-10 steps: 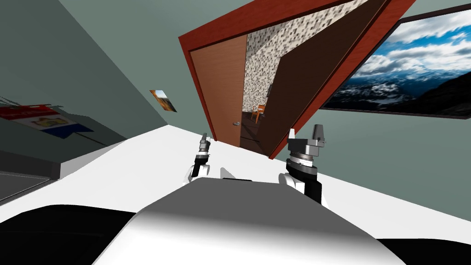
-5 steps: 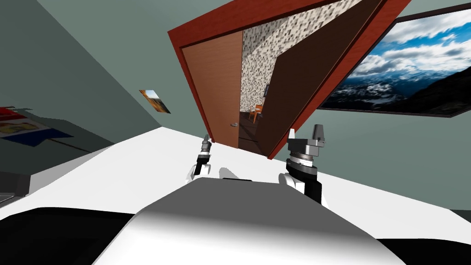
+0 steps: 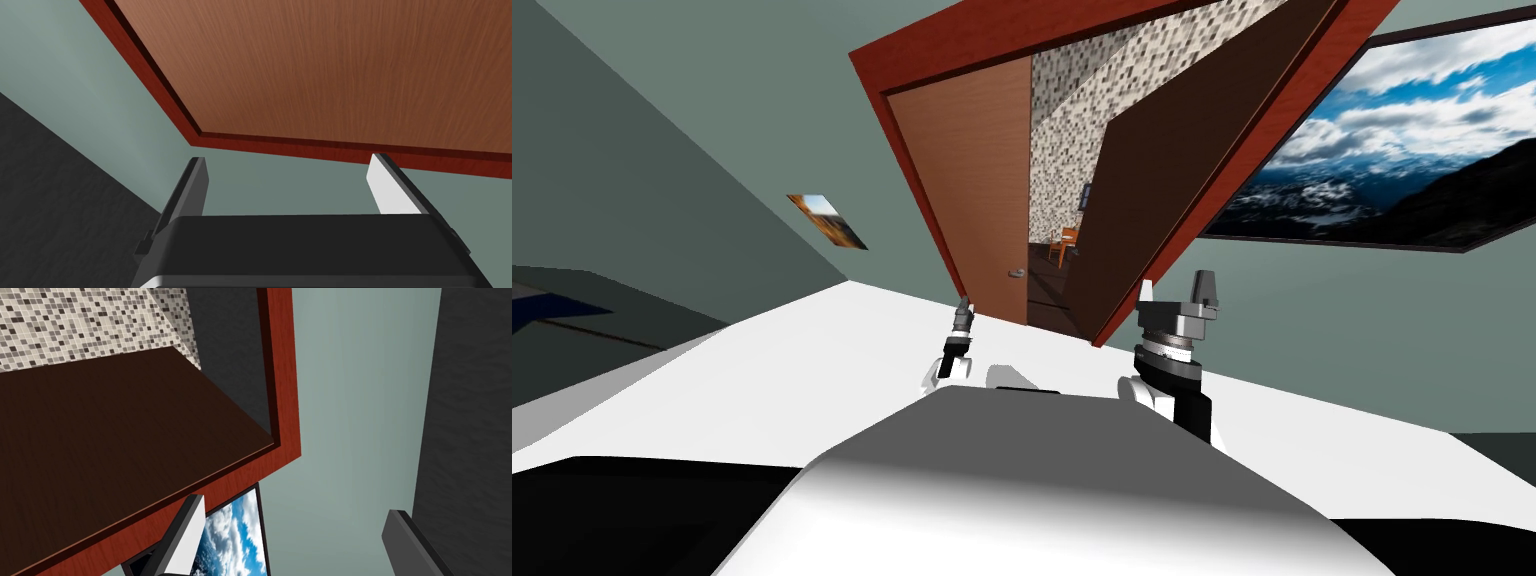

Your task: Push the door open

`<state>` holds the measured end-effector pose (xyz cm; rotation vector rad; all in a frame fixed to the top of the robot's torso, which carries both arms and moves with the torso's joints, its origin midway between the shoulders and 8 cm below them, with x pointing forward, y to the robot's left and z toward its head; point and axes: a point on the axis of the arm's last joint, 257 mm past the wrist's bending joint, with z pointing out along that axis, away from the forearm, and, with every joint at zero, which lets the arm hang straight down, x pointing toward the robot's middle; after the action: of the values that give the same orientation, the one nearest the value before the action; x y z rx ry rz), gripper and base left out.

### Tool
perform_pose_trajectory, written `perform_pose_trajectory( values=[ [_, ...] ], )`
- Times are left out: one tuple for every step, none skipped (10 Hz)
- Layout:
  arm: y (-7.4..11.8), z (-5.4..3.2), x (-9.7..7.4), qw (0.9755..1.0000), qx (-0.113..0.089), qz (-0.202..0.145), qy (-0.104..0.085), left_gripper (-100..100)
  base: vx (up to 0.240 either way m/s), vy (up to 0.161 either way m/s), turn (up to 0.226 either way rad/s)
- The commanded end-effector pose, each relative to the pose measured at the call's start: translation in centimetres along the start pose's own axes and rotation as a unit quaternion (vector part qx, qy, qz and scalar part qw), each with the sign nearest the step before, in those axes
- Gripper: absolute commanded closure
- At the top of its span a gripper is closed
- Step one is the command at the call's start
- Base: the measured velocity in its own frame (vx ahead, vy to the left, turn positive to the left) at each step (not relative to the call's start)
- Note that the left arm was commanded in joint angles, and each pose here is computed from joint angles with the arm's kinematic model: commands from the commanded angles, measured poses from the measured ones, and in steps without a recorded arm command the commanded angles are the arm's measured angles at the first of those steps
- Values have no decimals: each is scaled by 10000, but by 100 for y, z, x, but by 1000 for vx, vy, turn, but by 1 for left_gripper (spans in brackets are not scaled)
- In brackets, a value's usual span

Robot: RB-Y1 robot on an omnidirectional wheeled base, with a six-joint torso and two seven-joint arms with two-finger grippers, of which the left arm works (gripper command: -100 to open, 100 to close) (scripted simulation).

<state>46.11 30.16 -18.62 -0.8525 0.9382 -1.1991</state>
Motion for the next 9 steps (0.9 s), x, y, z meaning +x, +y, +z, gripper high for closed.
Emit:
perform_pose_trajectory(
  values=[
    [130,-8,10,10000,-99,-15,5,-100,93,19,-86],
    [203,-13,17,9999,-157,-24,8,-100,106,14,-100],
    [275,-18,24,9998,-215,-34,10,-100,101,25,-88],
    [345,-24,31,9996,-273,-44,13,-100,92,30,-81],
    [415,-30,38,9994,-331,-54,15,-100,94,16,-79],
    [483,-37,46,9992,-388,-66,16,-100,104,18,-102],
    [549,-45,56,9990,-445,-80,17,-100,111,28,-96],
    [615,-54,66,9987,-501,-93,18,-100,98,31,-78],
    [679,-63,76,9984,-558,-107,20,-100,86,20,-78]
  ],
)
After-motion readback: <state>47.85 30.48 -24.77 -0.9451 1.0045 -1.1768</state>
